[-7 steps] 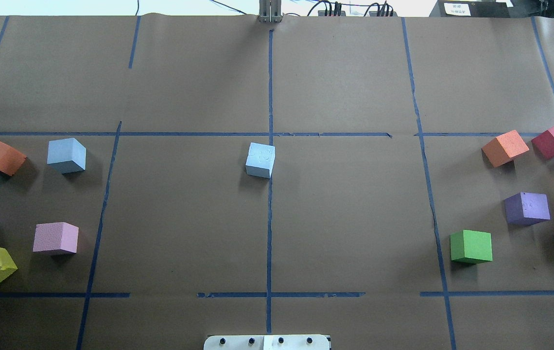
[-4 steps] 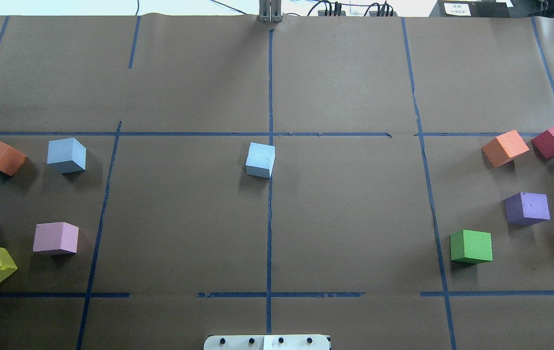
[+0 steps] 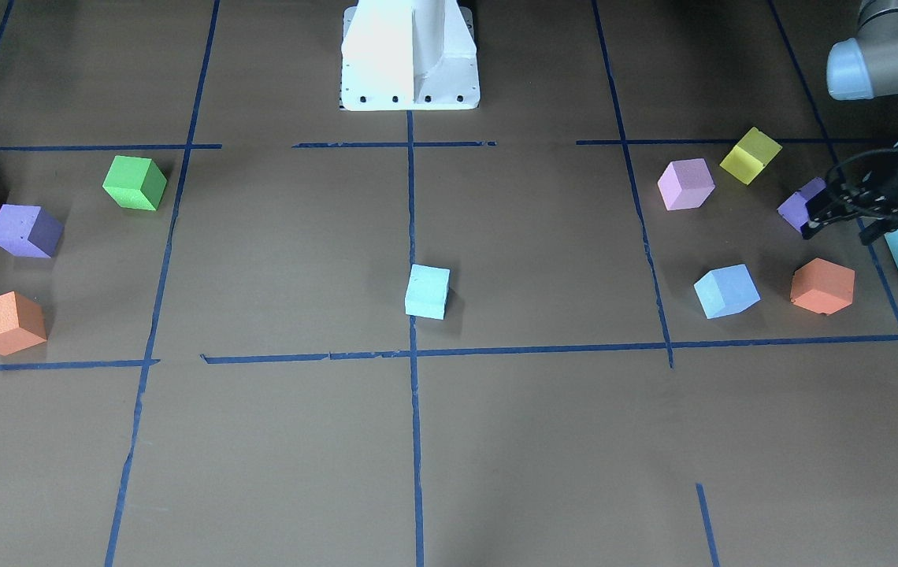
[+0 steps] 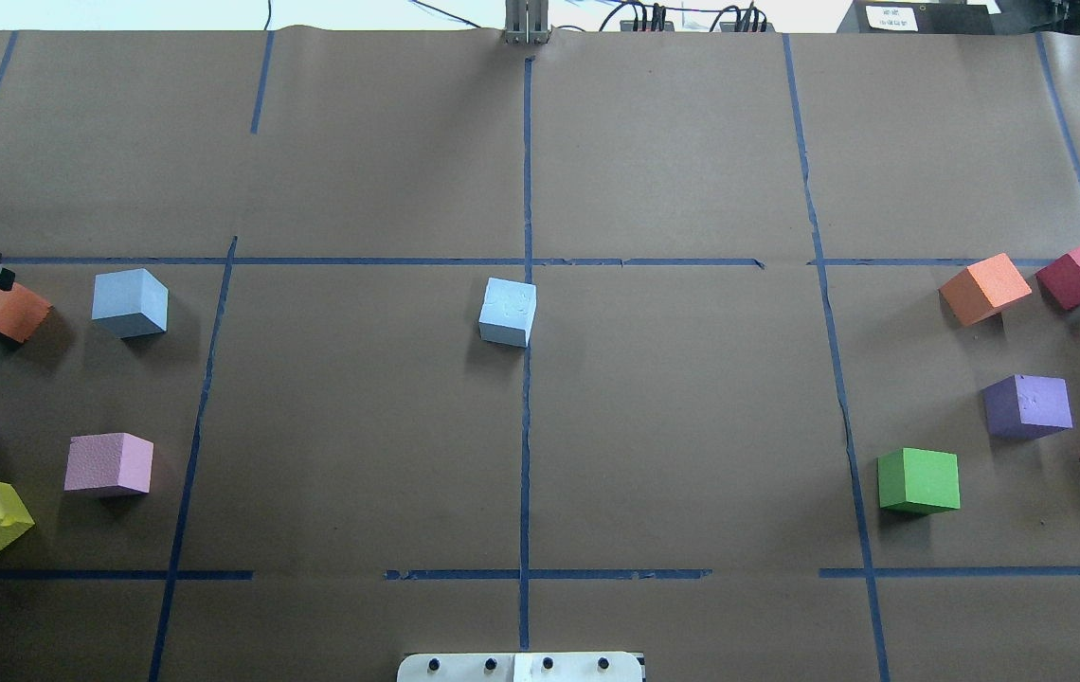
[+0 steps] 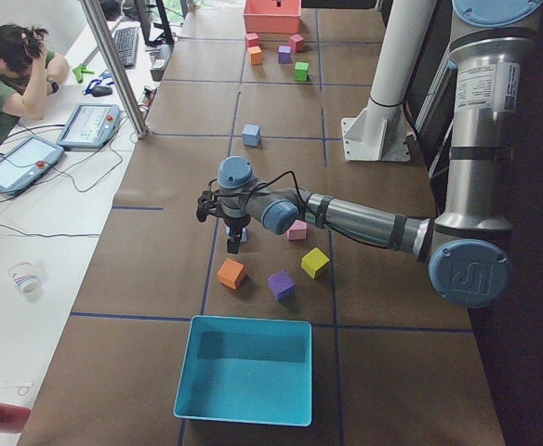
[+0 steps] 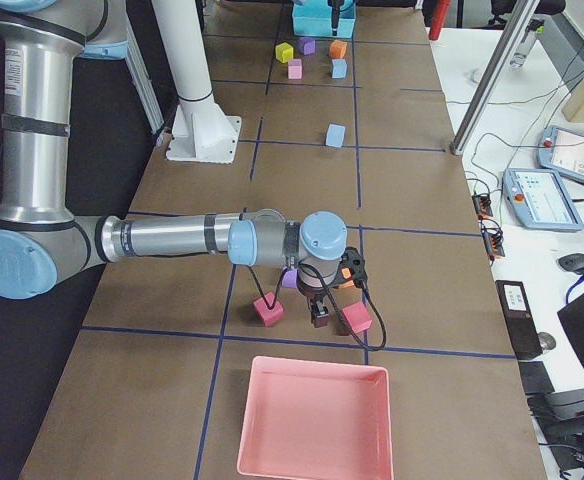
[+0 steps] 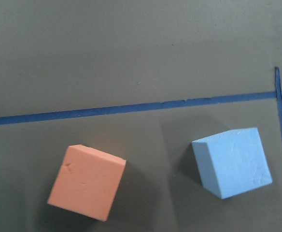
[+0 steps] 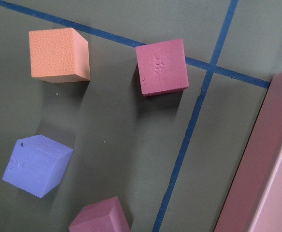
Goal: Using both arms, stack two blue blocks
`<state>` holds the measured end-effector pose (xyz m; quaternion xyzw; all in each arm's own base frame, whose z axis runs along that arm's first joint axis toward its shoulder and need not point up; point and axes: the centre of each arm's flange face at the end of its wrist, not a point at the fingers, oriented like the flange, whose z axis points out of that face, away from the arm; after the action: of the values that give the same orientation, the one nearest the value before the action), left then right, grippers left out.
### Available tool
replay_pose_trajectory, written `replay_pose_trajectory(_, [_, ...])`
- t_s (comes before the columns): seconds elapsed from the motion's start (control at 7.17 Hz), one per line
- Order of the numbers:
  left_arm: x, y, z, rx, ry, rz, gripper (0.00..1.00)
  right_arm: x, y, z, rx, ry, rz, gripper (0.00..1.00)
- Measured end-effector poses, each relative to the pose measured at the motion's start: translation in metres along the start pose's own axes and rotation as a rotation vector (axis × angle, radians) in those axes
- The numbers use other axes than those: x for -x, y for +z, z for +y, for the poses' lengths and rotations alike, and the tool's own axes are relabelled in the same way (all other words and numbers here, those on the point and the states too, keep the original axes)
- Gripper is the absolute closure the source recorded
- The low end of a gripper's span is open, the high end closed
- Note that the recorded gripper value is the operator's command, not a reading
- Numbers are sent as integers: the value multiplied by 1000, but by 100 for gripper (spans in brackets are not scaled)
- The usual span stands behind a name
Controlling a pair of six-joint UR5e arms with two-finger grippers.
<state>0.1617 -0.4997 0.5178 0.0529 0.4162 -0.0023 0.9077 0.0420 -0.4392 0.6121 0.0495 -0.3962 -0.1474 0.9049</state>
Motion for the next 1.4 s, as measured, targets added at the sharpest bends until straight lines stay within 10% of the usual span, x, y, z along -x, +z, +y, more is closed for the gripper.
replay_pose_trajectory(1.12, [-82, 101, -22, 78, -94, -57, 0, 0, 0, 1, 1, -5, -1, 0])
replay_pose_trajectory(1.26, [-84, 113, -27, 87, -94, -62, 6, -1, 1, 1, 1, -4, -1, 0])
replay_pose_trajectory(1.4, [-84, 123, -28, 95, -89, -64, 35, -1, 1, 1, 2, -4, -1, 0])
